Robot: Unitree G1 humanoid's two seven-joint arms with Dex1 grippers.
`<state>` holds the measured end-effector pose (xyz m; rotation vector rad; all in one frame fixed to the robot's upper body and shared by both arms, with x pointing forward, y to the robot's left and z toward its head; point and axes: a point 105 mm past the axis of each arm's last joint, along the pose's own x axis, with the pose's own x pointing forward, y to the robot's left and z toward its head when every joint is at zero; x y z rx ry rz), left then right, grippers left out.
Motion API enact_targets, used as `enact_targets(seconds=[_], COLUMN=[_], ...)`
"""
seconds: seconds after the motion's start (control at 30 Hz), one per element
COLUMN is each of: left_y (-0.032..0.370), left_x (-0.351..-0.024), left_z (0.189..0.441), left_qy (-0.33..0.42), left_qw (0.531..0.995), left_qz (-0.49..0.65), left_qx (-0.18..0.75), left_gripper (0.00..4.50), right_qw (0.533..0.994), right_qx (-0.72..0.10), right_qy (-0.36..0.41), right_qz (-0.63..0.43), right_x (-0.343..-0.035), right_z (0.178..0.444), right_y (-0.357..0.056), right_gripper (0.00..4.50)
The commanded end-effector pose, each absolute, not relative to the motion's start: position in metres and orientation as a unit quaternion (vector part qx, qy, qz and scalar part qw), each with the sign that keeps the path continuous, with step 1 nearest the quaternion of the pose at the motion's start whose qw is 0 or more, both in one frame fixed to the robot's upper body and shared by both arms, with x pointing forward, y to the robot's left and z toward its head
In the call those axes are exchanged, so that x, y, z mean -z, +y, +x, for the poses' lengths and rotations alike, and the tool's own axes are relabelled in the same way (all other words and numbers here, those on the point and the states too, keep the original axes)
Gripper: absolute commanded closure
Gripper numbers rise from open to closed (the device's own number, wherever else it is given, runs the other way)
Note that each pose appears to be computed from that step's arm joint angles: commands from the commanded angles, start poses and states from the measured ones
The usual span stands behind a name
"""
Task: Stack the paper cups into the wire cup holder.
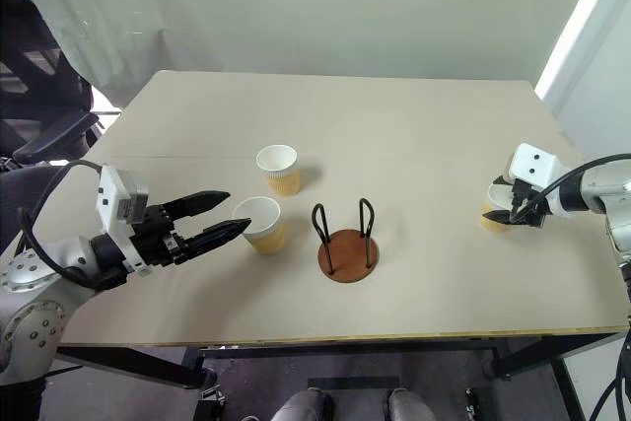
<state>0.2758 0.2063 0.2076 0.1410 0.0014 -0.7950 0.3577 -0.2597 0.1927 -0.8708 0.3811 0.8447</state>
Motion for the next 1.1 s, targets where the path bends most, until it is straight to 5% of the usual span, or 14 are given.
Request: enact_targets(seconds=[0.03, 0.83, 0.93, 1.1], left_y=[0.206, 0.204, 0.205, 0.205], left_x=[-0.218, -0.218, -0.218, -0.218], left_z=[0.271, 0.267, 0.266, 0.265], left_qy=[-0.021, -0.019, -0.019, -0.018], left_qw=[0.920, 0.922, 0.924, 0.925], left_qz=[0.079, 0.078, 0.079, 0.078], left_qx=[0.383, 0.378, 0.375, 0.372], left_gripper=[0.92, 0.92, 0.92, 0.92], right_qw=[0.804, 0.802, 0.802, 0.803], right_qx=[-0.393, -0.386, -0.384, -0.379], right_qy=[0.173, 0.199, 0.199, 0.198], right_qz=[-0.412, -0.410, -0.411, -0.415], right_x=[-0.197, -0.165, -0.163, -0.165], right_z=[0.360, 0.374, 0.376, 0.379], right_y=[-0.261, -0.261, -0.261, -0.263], right_gripper=[0.97, 0.97, 1.58, 3.31])
